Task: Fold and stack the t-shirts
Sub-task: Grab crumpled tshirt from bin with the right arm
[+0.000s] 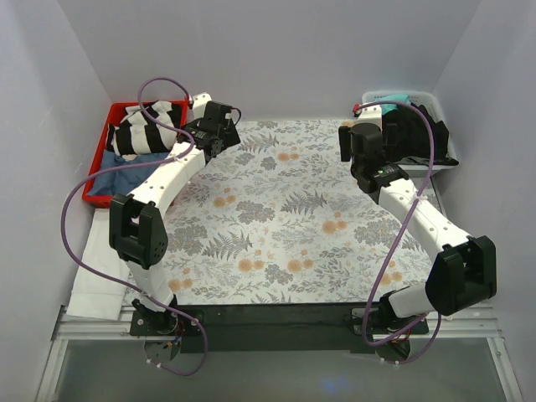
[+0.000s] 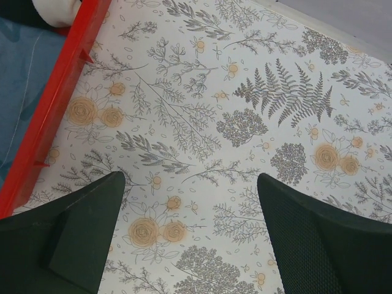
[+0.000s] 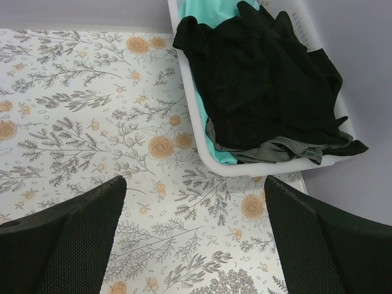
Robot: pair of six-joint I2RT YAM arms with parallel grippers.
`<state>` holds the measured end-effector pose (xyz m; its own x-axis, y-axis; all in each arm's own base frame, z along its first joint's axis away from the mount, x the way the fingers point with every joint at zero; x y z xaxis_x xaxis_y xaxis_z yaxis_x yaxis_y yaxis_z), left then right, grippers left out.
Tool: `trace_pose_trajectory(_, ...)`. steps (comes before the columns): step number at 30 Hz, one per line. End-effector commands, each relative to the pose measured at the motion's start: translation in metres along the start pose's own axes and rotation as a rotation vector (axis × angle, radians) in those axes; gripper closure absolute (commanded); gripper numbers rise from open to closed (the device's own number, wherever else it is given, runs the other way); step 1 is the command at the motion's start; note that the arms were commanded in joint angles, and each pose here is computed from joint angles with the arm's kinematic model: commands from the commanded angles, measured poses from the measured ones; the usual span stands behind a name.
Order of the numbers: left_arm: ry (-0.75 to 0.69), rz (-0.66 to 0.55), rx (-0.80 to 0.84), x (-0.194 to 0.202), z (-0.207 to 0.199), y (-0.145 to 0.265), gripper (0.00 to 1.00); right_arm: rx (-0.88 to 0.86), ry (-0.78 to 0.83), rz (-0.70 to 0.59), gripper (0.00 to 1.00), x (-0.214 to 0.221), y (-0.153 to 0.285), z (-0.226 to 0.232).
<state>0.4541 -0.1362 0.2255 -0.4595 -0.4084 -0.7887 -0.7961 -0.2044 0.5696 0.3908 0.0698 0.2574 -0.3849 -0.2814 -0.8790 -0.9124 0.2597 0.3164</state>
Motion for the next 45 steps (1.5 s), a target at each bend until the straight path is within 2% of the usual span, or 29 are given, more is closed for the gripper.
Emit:
trace_pose_trajectory(1,-0.001,-0.003,0.026,-0.001,-0.002,0.004,0.11,-0.034,-0.006,-0.047,0.02,-0.014,0.003,-0.001)
trace_pose_trajectory(9,0.012,-0.003,0.035,0.000,-0.003,0.005,0.11,0.085,-0.104,-0.032,0.02,-0.020,-0.020,-0.038)
trace_pose_trajectory(10,0.014,-0.003,0.036,0.000,-0.002,0.005,0.11,0.121,-0.186,-0.028,0.02,-0.025,-0.029,-0.061)
trace_pose_trajectory(11,0.017,-0.005,0.037,0.000,-0.002,0.006,0.11,0.060,-0.213,-0.023,0.06,-0.025,-0.037,-0.061)
trace_pose_trajectory(13,0.020,-0.006,0.042,0.000,-0.001,0.008,0.11,0.061,-0.283,0.017,0.18,-0.015,-0.058,-0.084)
trace_pose_trajectory(14,0.023,-0.010,0.044,-0.001,-0.001,0.009,0.11,-0.010,-0.294,-0.010,0.22,-0.028,-0.063,-0.084)
trace_pose_trajectory(16,0.030,-0.020,0.046,-0.003,-0.001,0.011,0.11,-0.010,-0.276,0.055,0.25,-0.013,-0.086,-0.088)
trace_pose_trajectory(17,0.030,-0.021,0.047,-0.002,0.000,0.010,0.11,-0.005,-0.257,0.038,0.25,-0.026,-0.091,-0.092)
trace_pose_trajectory(20,0.031,-0.025,0.048,-0.001,0.001,0.010,0.11,0.001,-0.207,0.108,0.26,-0.008,-0.118,-0.082)
trace_pose_trajectory(24,0.024,-0.027,0.038,0.001,0.002,0.007,0.12,0.002,-0.221,0.036,0.24,-0.012,-0.123,-0.081)
trace_pose_trajectory(30,0.031,-0.017,0.033,0.010,0.005,0.002,0.12,0.044,-0.260,-0.033,0.30,-0.011,-0.123,-0.073)
trace_pose_trajectory(38,0.019,-0.012,0.021,0.016,0.007,-0.004,0.12,0.066,-0.241,0.078,0.36,0.035,-0.150,-0.045)
trace_pose_trajectory(45,0.012,-0.011,0.008,0.020,0.010,-0.007,0.12,0.145,-0.234,0.090,0.37,0.042,-0.185,-0.043)
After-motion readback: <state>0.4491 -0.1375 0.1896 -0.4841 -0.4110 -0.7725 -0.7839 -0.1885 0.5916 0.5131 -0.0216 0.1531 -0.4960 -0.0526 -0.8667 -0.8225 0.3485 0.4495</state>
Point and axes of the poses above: each gripper's point midway between its finger pads, its own y axis back along the fingers, its own z axis along the line the jaws close on, x = y × z, the point moved 3 cm from there along y, back along the fingers, and after that the axes turned 6 degrees about y, right-handed, at the moved point
